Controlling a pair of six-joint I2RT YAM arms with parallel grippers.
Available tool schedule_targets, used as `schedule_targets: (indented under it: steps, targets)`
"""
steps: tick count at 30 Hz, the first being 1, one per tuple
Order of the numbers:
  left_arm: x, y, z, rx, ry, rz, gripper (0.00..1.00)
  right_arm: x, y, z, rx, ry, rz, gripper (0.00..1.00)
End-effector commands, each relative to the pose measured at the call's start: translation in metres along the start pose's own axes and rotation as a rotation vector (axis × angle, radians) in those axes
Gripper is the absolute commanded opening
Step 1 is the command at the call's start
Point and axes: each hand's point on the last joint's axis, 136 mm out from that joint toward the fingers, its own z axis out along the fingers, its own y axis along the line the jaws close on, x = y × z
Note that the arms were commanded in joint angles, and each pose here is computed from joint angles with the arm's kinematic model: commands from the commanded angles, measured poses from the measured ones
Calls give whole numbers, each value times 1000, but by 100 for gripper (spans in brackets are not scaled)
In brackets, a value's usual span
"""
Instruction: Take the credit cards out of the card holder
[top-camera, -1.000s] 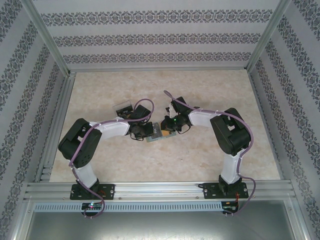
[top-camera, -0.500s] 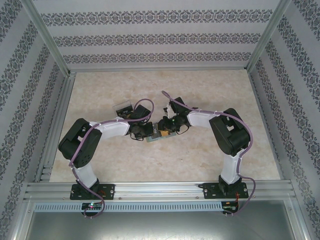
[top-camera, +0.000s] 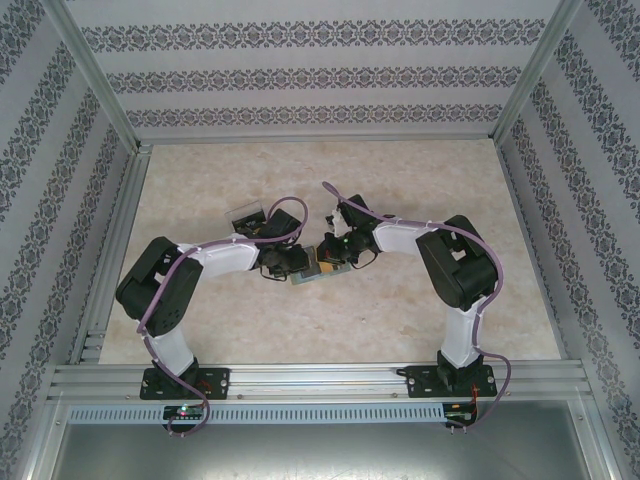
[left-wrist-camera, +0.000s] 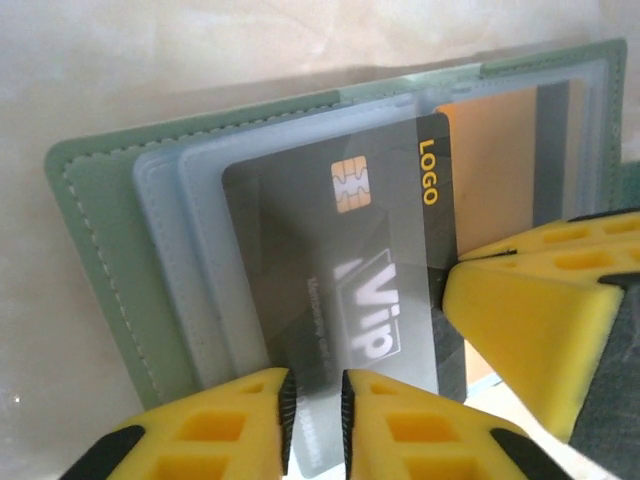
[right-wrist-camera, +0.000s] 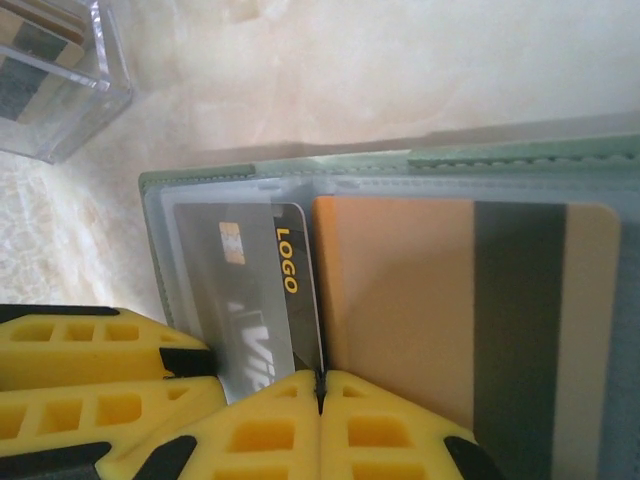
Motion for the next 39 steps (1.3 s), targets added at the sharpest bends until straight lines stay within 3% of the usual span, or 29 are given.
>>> schedule_targets:
  steps: [1, 22, 24, 27, 30, 33, 39]
  targets:
    - [5, 21, -9, -67, 20, -23, 26, 3, -5, 3, -3, 19, 22, 0]
    - [12, 27, 8, -69, 63, -35, 14, 1, -11, -7, -13, 3, 35, 0]
    - [12, 27, 10, -71, 70, -36, 12, 1, -10, -6, -16, 6, 34, 13]
    - [14, 28, 12, -79, 81, -40, 5, 2, -8, -2, -20, 18, 30, 21]
    - [16, 30, 14, -85, 90, -44, 0, 4, -7, 3, -26, 28, 31, 22]
    - [17, 31, 14, -87, 92, -44, 0, 6, -7, 6, -29, 36, 30, 21]
    - [18, 33, 13, -92, 96, -45, 0, 5, -11, 3, -17, 23, 34, 1]
